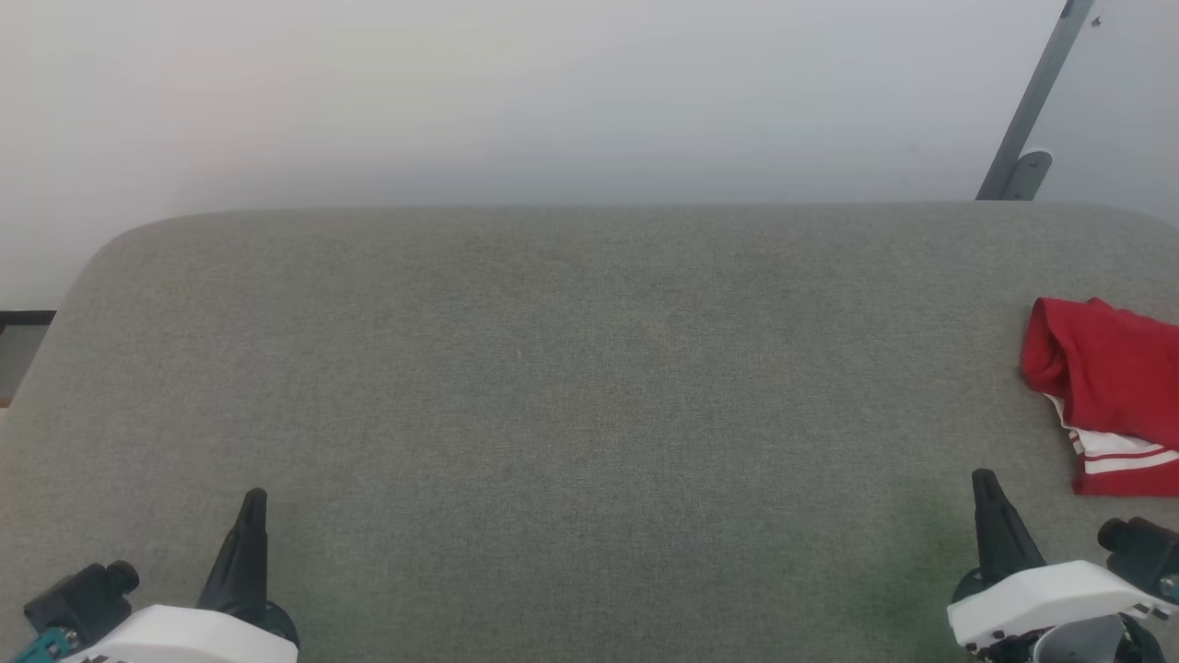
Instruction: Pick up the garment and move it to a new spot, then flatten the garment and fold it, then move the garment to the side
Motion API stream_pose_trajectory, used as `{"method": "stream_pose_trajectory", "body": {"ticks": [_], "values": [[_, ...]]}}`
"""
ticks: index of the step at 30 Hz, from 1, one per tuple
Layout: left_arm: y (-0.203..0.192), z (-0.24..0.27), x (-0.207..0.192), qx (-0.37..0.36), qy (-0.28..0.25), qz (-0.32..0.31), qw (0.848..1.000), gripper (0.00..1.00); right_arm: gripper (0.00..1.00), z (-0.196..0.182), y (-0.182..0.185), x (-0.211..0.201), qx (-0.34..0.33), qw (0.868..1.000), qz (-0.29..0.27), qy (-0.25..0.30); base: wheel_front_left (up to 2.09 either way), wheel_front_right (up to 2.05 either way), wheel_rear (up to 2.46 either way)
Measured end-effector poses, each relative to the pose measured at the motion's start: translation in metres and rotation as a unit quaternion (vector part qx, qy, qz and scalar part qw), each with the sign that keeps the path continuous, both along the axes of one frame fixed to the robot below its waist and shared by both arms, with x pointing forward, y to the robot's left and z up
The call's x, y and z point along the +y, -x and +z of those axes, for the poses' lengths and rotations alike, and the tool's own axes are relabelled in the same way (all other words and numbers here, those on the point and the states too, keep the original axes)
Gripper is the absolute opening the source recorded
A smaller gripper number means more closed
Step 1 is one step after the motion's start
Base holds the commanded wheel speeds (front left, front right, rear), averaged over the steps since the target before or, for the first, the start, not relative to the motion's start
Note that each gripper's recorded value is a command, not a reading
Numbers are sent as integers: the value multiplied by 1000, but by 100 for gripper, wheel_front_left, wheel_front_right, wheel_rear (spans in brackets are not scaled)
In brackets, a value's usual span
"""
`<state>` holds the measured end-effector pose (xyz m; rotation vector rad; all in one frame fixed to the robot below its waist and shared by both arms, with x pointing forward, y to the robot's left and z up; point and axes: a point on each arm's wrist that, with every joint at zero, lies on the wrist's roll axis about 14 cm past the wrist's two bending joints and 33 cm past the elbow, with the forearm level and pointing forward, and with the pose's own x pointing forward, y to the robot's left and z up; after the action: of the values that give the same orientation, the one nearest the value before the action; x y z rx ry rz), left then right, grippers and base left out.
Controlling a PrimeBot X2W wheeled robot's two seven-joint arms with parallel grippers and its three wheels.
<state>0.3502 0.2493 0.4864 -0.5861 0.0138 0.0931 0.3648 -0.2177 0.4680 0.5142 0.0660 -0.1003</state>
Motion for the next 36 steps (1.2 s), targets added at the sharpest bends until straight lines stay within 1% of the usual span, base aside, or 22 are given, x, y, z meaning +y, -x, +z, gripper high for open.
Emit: {"method": "stream_pose_trajectory", "body": {"ticks": [3, 16, 25, 36], "values": [[-1, -2, -2, 3, 30, 2, 1000, 0, 0, 2, -2, 0, -3, 999, -4, -32, 0, 0, 0], [-8, 0, -8, -1, 117, 7, 993, 0, 0, 6, -6, 1, -8, 992, -13, -126, 0, 0, 0], [-12, 0, -13, -1, 169, 7, 986, 0, 0, 9, -9, 3, -14, 983, -15, -183, 0, 0, 0], [-16, 1, -19, -6, 231, 6, 973, 0, 0, 13, -12, 5, -19, 969, -15, -247, 0, 0, 0]]}}
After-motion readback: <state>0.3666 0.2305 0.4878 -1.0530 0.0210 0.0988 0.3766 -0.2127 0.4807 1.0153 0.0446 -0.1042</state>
